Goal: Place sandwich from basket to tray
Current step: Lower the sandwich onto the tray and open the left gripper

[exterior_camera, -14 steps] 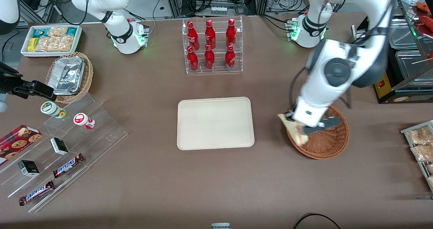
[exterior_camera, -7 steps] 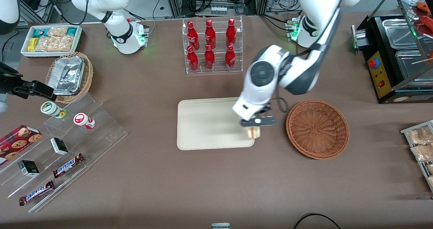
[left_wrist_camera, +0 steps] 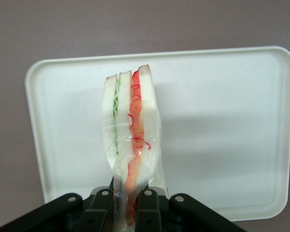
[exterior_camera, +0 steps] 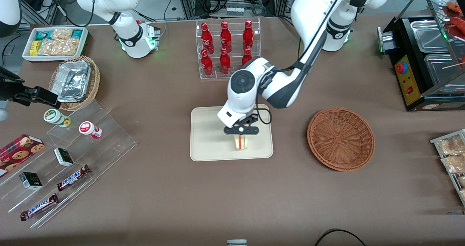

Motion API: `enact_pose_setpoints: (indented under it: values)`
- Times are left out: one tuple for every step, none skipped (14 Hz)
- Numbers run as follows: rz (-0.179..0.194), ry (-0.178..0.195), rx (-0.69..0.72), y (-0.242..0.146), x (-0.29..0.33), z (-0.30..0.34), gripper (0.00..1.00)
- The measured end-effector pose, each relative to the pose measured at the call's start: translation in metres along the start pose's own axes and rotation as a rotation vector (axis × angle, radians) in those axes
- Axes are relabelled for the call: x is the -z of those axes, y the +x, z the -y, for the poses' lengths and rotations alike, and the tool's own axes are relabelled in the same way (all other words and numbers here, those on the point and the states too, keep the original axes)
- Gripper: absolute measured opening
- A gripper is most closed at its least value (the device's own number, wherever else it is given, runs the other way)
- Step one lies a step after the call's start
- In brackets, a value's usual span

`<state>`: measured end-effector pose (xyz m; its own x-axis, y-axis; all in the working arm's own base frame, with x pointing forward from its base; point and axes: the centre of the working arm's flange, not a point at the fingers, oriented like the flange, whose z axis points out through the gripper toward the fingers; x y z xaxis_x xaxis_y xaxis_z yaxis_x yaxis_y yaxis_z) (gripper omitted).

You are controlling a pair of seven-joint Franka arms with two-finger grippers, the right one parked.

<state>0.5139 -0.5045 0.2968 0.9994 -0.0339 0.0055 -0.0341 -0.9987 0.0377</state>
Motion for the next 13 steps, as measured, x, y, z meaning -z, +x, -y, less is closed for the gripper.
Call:
enact_pose_setpoints:
  values:
    - [-0.003, -0.005, -0.012, -0.005, -0.007, -0.008, 0.15]
    - [-0.003, -0.007, -0.02, -0.009, -0.015, -0.014, 0.15]
    - [0.0, -0.004, -0.025, -0.012, -0.021, -0.017, 0.15]
    - [0.002, 0.002, -0.03, -0.013, -0.027, -0.018, 0.15]
    - [0.0, 0.01, -0.035, -0.012, -0.032, -0.018, 0.15]
    - [0.0, 0.018, -0.038, -0.012, -0.037, -0.018, 0.15]
    - [0.001, 0.023, -0.039, -0.012, -0.042, -0.019, 0.15]
    - [-0.001, 0.024, -0.041, -0.012, -0.046, -0.02, 0.15]
    - [-0.005, 0.02, -0.042, -0.012, -0.05, -0.022, 0.15]
    - [-0.007, 0.017, -0.044, -0.013, -0.053, -0.023, 0.15]
    - [-0.007, 0.017, -0.048, -0.015, -0.055, -0.025, 0.15]
    - [-0.006, 0.017, -0.054, -0.018, -0.057, -0.028, 0.2]
    - [-0.006, 0.018, -0.061, -0.022, -0.059, -0.031, 0.3]
